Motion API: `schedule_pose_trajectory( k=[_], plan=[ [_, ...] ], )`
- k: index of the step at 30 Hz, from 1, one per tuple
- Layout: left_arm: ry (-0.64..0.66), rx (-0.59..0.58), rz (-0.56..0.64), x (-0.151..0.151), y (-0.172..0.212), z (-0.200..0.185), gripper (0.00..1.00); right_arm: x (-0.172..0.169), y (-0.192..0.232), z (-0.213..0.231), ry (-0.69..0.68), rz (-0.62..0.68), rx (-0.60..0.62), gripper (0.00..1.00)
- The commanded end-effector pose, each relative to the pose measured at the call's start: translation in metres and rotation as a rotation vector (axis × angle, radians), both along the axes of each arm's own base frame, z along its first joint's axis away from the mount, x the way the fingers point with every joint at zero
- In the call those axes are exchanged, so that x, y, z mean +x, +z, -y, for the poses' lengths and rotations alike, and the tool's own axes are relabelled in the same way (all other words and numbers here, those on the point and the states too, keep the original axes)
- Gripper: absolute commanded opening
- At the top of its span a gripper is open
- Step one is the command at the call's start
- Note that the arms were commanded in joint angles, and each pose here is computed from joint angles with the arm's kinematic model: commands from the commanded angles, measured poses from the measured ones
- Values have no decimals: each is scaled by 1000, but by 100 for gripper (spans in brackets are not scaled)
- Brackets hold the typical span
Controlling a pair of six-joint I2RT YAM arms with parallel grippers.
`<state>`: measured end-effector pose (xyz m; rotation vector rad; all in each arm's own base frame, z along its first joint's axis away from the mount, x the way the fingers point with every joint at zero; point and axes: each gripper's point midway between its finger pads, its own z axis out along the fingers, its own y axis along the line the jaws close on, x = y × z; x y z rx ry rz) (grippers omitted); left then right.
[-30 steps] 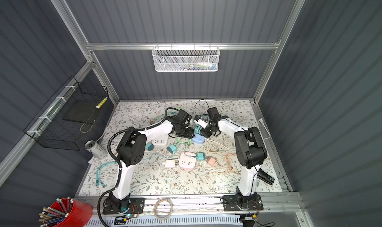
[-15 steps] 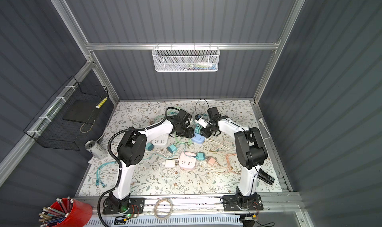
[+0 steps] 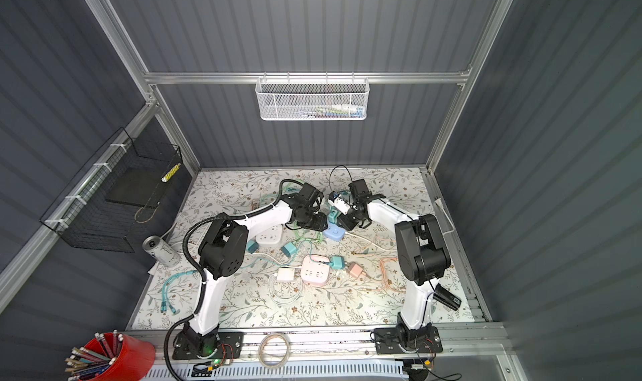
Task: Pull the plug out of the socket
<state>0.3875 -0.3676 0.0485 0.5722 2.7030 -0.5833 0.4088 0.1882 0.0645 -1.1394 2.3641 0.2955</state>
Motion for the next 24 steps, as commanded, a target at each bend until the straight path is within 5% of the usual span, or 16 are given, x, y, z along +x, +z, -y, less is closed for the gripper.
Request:
schedule_pose_trajectory(
  k=[1,24],
  plan=[
    [16,50,-126,-19,-44,-4,53,1,24,-12,22,68,27,27],
    [57,122,-130,-21,-63,-17,52,0,45,-21,9,103,98,25]
  ],
)
